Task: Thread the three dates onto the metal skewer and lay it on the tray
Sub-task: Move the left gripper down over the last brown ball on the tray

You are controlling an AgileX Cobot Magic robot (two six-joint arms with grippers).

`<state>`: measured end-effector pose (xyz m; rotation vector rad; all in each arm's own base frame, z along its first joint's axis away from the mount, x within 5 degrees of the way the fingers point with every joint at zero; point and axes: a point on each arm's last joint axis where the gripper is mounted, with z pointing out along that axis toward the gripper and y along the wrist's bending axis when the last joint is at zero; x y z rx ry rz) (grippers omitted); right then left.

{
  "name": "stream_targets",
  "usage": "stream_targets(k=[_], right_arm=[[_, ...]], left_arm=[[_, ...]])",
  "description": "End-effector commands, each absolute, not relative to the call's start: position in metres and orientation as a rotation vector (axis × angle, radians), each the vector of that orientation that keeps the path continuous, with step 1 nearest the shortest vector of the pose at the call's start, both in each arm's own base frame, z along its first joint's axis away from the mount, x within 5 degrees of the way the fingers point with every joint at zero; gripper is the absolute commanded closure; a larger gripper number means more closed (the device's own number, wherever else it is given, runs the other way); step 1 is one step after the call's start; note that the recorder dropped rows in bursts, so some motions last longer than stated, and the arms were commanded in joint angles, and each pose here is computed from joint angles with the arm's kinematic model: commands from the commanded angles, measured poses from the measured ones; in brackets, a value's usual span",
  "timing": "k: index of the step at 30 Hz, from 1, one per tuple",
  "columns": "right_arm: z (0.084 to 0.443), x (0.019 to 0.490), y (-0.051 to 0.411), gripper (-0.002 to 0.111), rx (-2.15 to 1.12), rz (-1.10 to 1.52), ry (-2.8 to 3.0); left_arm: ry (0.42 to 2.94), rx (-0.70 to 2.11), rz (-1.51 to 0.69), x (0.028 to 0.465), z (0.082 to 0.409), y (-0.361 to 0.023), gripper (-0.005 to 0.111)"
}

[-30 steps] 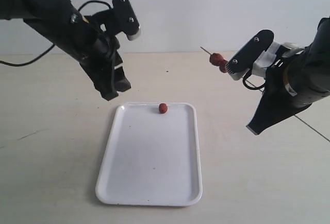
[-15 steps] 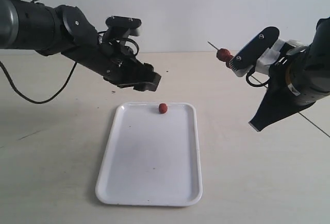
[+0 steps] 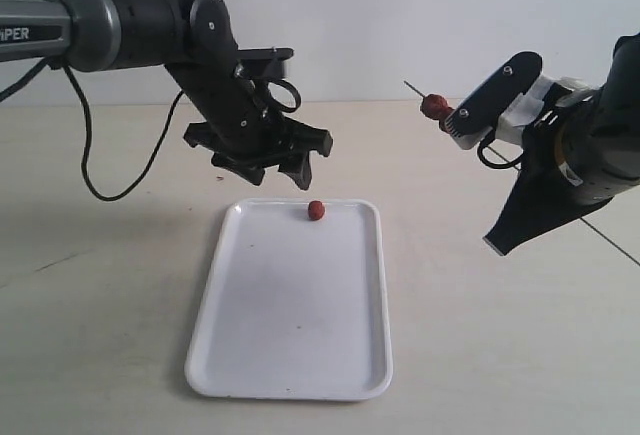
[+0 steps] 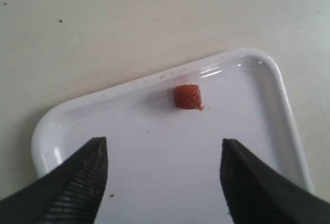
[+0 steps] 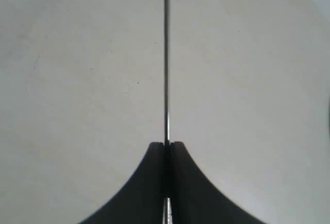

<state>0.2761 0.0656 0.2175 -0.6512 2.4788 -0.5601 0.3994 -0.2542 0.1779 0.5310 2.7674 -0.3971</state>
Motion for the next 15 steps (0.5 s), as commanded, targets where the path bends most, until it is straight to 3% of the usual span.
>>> stream_targets(k=[1, 15], right_arm=[[0.220, 0.277, 0.064, 0.108, -0.626, -0.572, 2.473], [0.222, 0.276, 0.057, 0.108, -0.511, -0.644, 2.489]], left_arm=[[2.785, 0.541, -0.392, 0.402, 0.177, -0.269, 0.045], [2.852, 0.522, -0.353, 0.416, 0.148, -0.282, 0.045]])
